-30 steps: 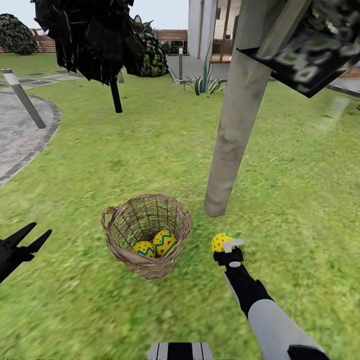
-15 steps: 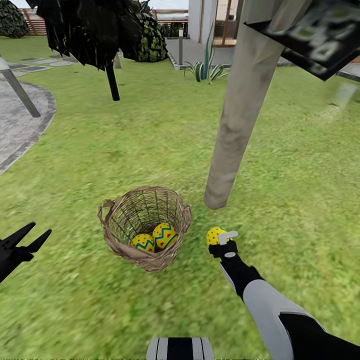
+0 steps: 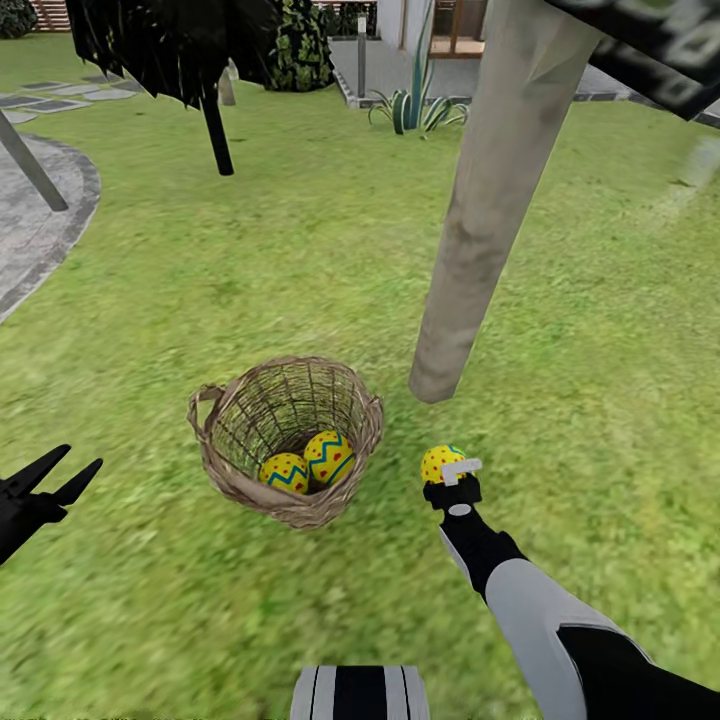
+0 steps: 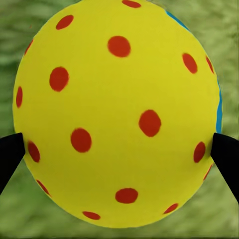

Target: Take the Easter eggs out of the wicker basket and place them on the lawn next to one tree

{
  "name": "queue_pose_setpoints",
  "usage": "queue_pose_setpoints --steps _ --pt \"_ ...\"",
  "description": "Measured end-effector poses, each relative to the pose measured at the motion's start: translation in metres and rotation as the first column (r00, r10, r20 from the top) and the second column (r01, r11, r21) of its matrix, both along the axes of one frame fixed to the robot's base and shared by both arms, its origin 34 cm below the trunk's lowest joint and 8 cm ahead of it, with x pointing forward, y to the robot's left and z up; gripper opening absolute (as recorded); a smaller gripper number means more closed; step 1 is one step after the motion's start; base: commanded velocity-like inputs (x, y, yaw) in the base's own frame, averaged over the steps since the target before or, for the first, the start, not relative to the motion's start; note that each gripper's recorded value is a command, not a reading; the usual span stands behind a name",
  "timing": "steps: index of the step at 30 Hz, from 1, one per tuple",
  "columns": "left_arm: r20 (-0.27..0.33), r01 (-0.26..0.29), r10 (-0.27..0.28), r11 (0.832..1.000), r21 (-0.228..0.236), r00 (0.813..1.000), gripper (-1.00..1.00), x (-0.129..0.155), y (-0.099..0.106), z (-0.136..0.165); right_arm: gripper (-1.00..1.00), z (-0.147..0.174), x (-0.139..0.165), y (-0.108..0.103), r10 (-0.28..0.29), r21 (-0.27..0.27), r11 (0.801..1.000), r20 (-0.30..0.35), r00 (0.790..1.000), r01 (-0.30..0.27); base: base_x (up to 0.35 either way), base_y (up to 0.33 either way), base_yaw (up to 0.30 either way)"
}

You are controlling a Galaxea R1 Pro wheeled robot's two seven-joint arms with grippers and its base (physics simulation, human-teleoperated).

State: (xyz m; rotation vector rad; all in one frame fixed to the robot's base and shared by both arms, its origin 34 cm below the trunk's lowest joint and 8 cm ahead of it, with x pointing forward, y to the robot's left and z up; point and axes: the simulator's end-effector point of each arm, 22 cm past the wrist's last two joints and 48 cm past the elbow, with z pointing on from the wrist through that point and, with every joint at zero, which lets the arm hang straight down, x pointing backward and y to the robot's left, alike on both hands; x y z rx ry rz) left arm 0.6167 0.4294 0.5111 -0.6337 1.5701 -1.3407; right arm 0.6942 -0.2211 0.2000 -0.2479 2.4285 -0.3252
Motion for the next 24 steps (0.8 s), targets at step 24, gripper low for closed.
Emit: queue_pose_setpoints --steps 24 --pt "-0.091 0.000 0.000 1.000 -0.001 0.996 1.00 -0.001 0.000 -0.051 -1.00 -0.052 -0.022 0.000 -0.005 0.002 1.000 -0.083 0.997 0.005 0.000 0.000 0.000"
